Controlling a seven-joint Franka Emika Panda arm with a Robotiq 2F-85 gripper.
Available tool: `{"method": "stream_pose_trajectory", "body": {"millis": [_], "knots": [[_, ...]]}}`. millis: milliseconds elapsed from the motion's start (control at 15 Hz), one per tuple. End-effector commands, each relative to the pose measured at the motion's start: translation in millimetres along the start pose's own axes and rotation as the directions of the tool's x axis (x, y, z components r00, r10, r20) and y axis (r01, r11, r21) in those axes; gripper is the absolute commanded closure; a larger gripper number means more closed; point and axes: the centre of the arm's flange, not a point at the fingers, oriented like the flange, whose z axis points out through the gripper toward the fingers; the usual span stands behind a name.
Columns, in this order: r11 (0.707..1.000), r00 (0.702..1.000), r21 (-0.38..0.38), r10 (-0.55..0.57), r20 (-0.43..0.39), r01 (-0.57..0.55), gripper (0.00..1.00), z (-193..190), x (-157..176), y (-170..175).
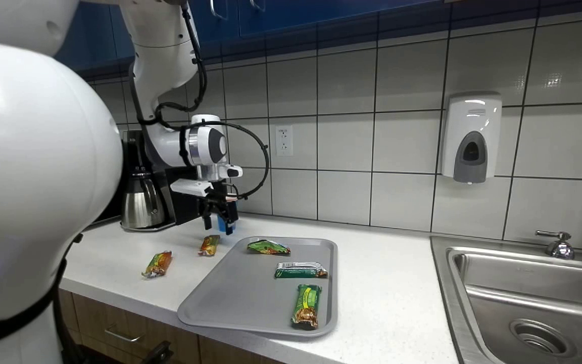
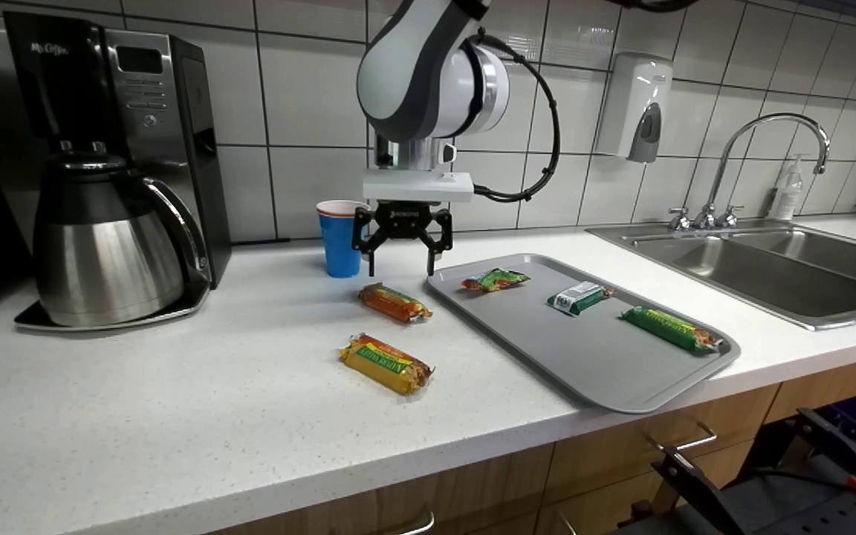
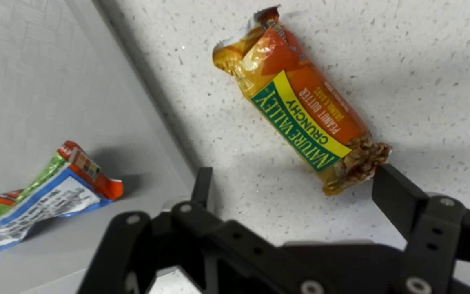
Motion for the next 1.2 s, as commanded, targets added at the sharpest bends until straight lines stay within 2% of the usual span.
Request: {"method": "stream_pose_trajectory", "body": {"millis": [0,200,533,867,1133], "knots": [[0.988,0.988,0.039,-0.153,0.037,0.151,0.00,-5,5,-3],[0.964,0.964,0.064,-0.262,0.046,0.259,0.00,-6,0,-2],[0.919,0.918,0.064,-0.393,0.060,0.389,0.00,0,2,3],[0.878,0.876,0.073,-0.478,0.068,0.473,0.00,0,-1,2],[0.860,0.857,0.078,-0.509,0.077,0.504,0.00,2,-5,-2]]}}
